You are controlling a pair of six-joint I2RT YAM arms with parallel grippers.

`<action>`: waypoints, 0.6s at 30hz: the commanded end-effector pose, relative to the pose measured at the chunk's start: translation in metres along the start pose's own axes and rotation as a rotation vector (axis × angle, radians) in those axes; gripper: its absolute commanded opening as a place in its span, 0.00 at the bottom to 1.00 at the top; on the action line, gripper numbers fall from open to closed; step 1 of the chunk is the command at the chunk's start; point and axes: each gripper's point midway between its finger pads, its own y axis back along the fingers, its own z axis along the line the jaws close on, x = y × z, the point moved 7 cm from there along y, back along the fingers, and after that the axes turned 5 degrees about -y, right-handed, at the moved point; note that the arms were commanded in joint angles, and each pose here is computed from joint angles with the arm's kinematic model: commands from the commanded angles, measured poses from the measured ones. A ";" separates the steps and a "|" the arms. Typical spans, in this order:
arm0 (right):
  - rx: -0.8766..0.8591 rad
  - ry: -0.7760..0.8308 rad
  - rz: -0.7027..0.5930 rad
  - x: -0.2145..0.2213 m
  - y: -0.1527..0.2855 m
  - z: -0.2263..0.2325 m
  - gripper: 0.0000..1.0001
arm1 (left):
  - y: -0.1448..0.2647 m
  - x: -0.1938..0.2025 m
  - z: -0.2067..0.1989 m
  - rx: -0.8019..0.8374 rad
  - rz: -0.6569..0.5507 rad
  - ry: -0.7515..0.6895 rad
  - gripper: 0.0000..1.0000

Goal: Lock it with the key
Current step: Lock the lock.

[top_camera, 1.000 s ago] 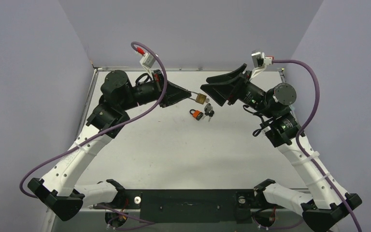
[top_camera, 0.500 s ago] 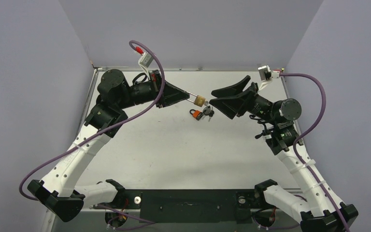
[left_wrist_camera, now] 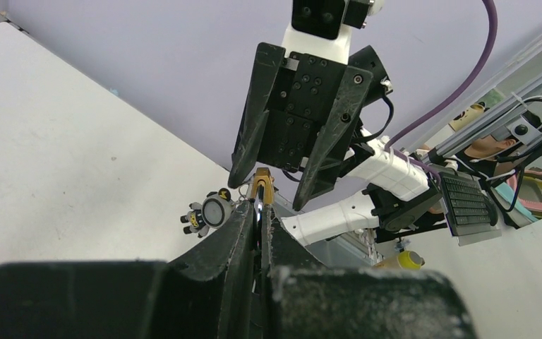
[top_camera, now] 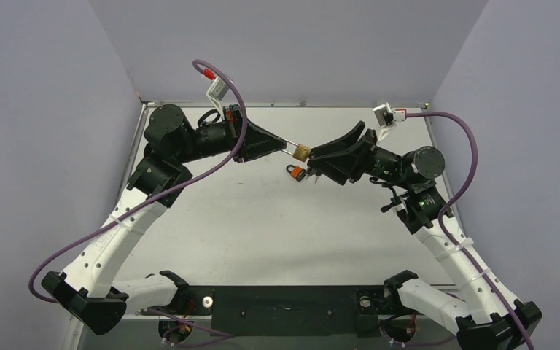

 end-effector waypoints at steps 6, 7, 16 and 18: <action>-0.010 0.070 0.012 -0.003 -0.002 0.006 0.31 | 0.009 -0.023 -0.025 0.068 -0.082 -0.087 0.00; -0.007 0.069 0.013 -0.003 -0.001 0.006 0.28 | 0.009 -0.023 -0.025 0.069 -0.081 -0.086 0.00; 0.013 0.085 0.009 -0.006 0.000 0.008 0.00 | 0.010 -0.024 -0.024 0.066 -0.084 -0.083 0.00; 0.025 0.091 0.009 -0.006 0.001 0.007 0.00 | 0.011 -0.025 -0.022 0.057 -0.090 -0.083 0.00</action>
